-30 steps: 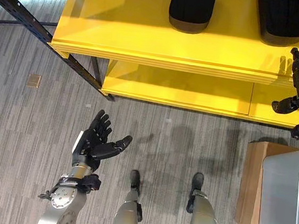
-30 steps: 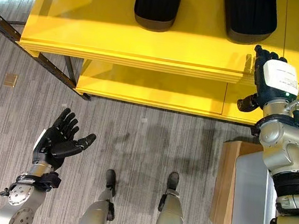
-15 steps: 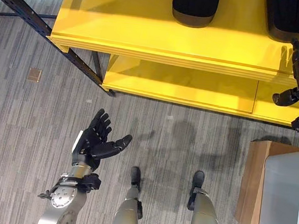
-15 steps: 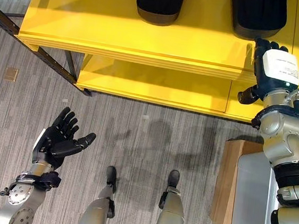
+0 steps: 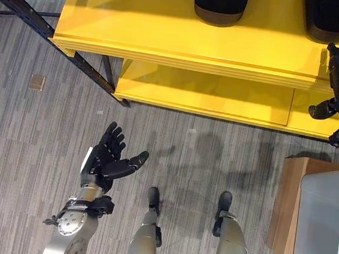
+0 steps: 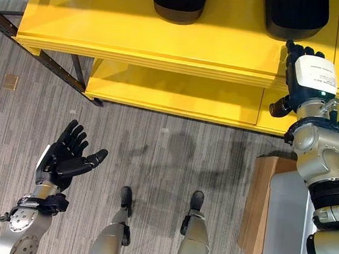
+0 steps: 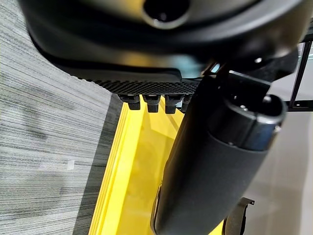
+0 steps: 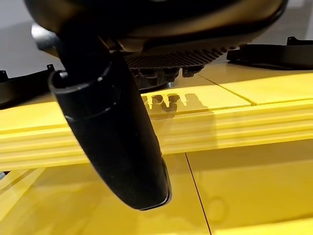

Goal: Move parts from the plastic box to the shelf.

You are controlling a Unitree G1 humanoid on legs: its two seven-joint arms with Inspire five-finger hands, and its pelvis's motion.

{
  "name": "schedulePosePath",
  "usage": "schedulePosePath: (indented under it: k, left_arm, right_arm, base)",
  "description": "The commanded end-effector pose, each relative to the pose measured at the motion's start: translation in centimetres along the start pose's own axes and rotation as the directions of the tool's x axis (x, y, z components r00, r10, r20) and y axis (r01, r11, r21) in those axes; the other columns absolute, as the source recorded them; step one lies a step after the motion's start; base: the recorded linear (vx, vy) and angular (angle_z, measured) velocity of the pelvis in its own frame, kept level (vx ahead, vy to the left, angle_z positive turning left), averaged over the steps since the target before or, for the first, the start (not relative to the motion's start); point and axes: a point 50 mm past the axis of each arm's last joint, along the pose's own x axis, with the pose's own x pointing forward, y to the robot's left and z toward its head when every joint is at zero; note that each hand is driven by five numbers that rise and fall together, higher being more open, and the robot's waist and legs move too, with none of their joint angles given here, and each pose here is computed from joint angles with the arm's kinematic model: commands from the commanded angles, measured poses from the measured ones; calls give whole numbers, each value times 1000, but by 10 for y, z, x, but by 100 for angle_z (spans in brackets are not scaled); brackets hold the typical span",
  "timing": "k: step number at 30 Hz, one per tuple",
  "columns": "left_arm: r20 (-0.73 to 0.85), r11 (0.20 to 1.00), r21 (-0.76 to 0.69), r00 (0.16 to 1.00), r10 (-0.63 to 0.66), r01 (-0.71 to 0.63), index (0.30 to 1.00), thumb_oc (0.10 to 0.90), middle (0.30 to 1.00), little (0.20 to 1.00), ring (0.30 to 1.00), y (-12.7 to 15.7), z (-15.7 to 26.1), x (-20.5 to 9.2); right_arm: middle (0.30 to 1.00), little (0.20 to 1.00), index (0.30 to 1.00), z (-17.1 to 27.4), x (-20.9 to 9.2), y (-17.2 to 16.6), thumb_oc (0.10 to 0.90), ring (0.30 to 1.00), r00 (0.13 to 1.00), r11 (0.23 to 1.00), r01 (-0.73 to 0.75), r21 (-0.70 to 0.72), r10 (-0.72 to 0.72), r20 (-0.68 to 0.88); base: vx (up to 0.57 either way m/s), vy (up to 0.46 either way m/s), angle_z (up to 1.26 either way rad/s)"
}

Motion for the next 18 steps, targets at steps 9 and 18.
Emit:
schedulePosePath:
  k: [9,18]
  left_arm:
    - [259,998,-17,965,-48,55,1000,900,1000,1000,1000,-12,45,6]
    - [265,999,-19,964,-41,48,1000,900,1000,1000,1000,-11,46,6]
  right_arm:
    - [1000,1000,1000,15,26,-87,900,1000,946,946,323,-4,-323,44]
    - [1000,1000,1000,22,29,-93,900,1000,938,939,343,-1,-342,59]
  base:
    - [0,0,0]
    - [0,0,0]
